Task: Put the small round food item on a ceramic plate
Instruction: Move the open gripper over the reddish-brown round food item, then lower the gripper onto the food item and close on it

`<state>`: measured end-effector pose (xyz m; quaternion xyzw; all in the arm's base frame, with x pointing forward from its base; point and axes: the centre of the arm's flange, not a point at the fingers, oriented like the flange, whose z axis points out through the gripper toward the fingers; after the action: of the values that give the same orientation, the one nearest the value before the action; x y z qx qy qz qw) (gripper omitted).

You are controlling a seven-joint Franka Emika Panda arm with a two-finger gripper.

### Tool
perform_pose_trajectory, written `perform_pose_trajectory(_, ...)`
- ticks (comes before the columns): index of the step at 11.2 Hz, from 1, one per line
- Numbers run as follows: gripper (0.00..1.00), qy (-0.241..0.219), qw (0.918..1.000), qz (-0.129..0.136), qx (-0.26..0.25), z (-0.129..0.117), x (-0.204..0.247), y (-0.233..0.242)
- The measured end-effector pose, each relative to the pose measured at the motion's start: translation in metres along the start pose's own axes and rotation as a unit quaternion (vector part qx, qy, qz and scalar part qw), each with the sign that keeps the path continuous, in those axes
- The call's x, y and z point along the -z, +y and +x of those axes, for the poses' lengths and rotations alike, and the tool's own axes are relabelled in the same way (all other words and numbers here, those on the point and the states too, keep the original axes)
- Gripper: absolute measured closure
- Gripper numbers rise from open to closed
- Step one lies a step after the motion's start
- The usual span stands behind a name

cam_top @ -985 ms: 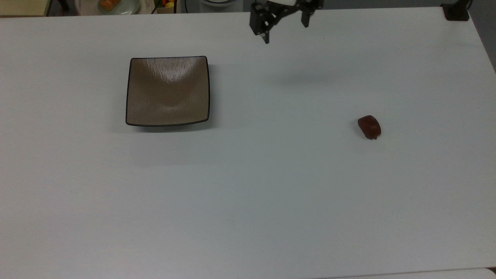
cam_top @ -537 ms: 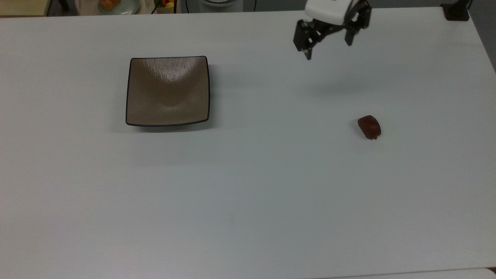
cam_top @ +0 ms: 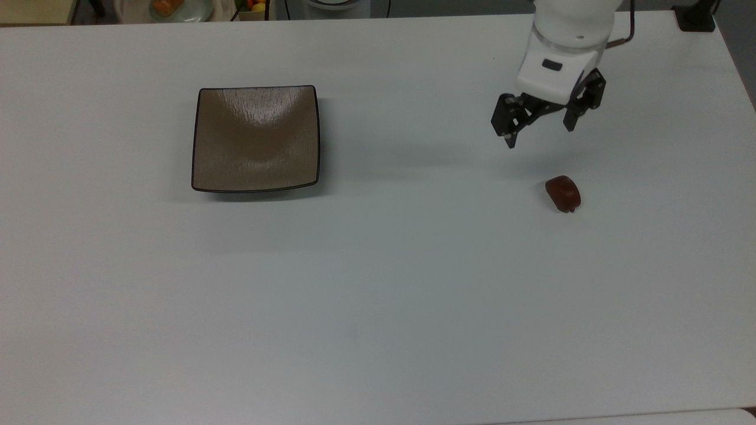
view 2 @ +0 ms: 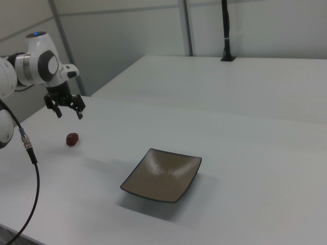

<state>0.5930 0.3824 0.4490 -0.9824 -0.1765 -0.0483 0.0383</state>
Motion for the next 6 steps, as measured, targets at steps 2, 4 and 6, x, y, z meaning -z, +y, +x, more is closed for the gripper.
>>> perform_pose_trajectory(2,0.00,0.005,0.9999,-0.010,0.002,0.003,-0.029,-0.019)
perform_pose_trajectory(4,0.00,0.006,0.9999,-0.014,-0.001,0.005,-0.054,-0.034)
perform_pose_trajectory(6,0.00,0.007,0.9999,-0.012,-0.003,0.009,-0.073,-0.038)
